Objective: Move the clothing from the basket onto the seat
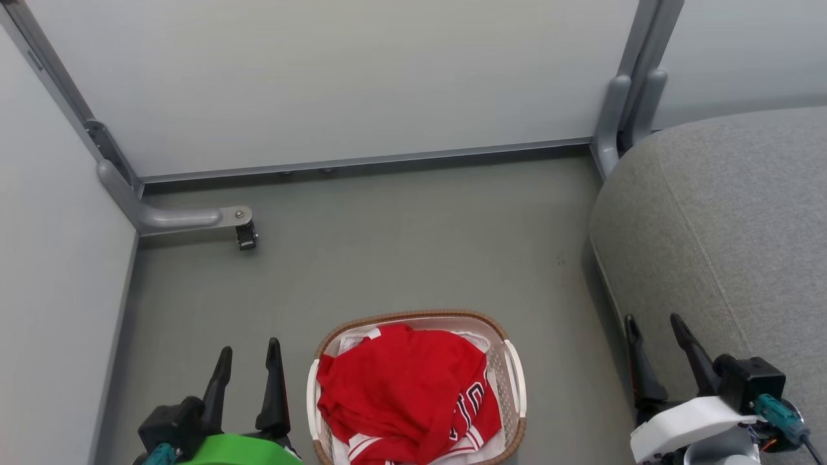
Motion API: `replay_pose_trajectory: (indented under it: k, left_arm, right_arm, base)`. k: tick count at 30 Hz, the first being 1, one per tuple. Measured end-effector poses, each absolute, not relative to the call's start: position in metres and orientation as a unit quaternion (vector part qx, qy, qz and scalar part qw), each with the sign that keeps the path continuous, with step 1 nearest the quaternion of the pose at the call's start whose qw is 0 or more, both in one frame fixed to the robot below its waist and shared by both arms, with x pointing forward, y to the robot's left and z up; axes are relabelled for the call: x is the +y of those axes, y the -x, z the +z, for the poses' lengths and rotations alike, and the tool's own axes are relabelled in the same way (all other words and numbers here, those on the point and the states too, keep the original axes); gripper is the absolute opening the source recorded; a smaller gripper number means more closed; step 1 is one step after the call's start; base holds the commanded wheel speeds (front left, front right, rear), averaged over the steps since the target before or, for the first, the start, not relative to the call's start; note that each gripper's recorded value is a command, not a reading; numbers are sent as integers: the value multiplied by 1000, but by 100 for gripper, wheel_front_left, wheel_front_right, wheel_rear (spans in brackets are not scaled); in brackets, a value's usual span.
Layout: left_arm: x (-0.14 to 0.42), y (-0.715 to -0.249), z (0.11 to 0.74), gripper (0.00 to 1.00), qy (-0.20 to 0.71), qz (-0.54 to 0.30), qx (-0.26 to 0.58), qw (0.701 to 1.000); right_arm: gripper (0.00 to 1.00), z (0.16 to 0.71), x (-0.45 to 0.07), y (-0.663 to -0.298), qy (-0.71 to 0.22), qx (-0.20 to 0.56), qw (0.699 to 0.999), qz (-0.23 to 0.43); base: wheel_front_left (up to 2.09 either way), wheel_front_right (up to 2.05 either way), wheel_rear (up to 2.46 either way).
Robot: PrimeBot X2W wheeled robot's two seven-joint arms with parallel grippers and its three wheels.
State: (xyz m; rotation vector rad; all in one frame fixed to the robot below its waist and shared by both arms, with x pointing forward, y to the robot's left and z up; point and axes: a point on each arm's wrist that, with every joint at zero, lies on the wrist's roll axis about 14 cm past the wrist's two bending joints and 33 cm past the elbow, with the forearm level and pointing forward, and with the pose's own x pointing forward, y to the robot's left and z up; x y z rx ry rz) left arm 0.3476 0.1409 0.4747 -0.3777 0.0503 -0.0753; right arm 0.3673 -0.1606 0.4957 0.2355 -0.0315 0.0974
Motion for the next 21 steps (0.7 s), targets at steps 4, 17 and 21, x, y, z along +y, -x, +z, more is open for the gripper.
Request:
replay_pose_trajectory:
  k: [4, 17, 21]
  left_arm:
    - [141, -345, 473, 100, 176, -37, 24, 983]
    - [141, -339, 467, 100, 148, -33, 28, 988]
    - [140, -338, 465, 100, 142, -36, 31, 989]
  right_arm:
    - [100, 496, -159, -367, -102, -18, 993, 53]
    - [100, 496, -154, -367, -58, -23, 996, 67]
    - [100, 495, -155, -366, -52, -22, 996, 66]
  base:
    - [0, 0, 0]
    - [0, 0, 0]
    - [0, 0, 0]
